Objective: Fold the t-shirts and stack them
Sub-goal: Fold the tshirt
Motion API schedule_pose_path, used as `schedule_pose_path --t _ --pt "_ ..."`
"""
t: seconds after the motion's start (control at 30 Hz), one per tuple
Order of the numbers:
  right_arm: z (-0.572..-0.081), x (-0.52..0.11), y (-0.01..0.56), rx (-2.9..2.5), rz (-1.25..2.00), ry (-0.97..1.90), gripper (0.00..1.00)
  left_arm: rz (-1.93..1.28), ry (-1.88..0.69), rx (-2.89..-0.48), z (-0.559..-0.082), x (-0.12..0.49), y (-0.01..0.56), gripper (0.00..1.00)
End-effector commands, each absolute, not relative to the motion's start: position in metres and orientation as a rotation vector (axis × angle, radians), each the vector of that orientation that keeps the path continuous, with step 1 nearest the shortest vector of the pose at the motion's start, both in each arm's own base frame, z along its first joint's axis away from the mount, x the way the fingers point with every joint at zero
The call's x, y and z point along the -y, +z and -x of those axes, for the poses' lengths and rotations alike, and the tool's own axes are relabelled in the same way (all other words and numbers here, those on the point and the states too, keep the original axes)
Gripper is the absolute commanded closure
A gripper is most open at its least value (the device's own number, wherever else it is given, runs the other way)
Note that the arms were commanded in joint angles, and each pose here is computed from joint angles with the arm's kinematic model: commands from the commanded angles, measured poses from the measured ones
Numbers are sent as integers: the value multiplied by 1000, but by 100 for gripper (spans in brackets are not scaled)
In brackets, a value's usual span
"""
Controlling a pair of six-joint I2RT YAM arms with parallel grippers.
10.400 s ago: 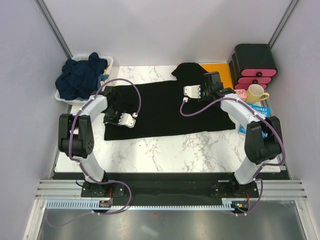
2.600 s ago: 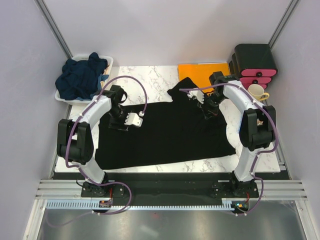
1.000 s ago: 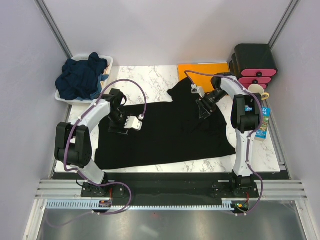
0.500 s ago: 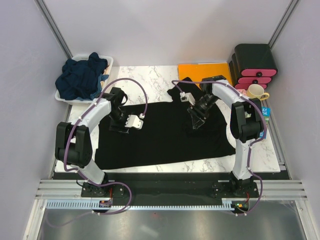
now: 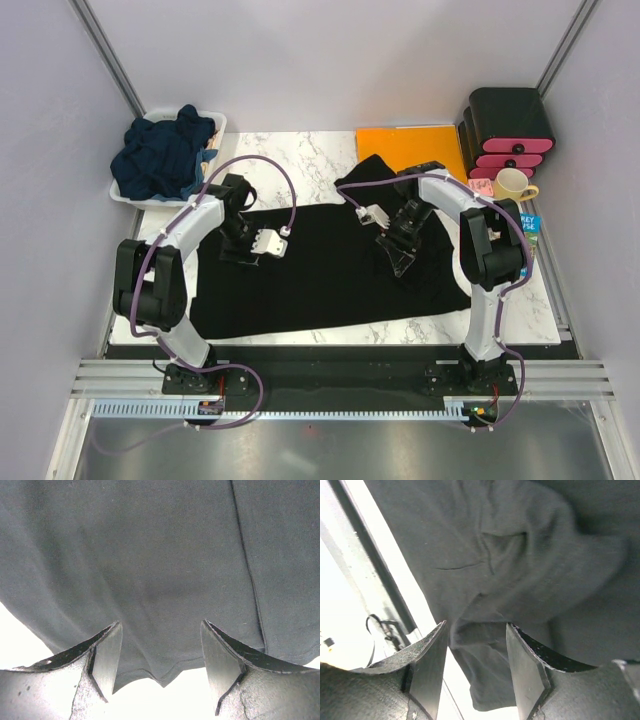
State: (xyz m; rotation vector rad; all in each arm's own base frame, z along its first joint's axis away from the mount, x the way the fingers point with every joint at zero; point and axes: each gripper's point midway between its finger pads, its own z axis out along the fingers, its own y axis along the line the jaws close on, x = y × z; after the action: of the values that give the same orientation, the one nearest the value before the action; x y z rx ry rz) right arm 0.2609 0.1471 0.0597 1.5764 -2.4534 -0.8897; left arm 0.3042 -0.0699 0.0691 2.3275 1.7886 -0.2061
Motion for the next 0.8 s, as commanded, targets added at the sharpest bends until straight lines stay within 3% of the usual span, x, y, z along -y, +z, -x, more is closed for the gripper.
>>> schedule_pose_path --t 0.0,0.63,0.73,0.77 --pt "-266 -142 80 2446 -1608 -840 43 -2328 -199 -1743 -311 75 76 29" --pt "-314 -181 67 2489 -1636 -1025 43 -2327 -206 -1736 -316 79 74 29" --pt "-314 -182 62 2478 -1620 -1041 51 -2326 -203 -1734 -319 80 75 29" --pt "-313 -183 62 2476 -1617 -1045 61 -2327 -201 -1735 -320 80 75 29"
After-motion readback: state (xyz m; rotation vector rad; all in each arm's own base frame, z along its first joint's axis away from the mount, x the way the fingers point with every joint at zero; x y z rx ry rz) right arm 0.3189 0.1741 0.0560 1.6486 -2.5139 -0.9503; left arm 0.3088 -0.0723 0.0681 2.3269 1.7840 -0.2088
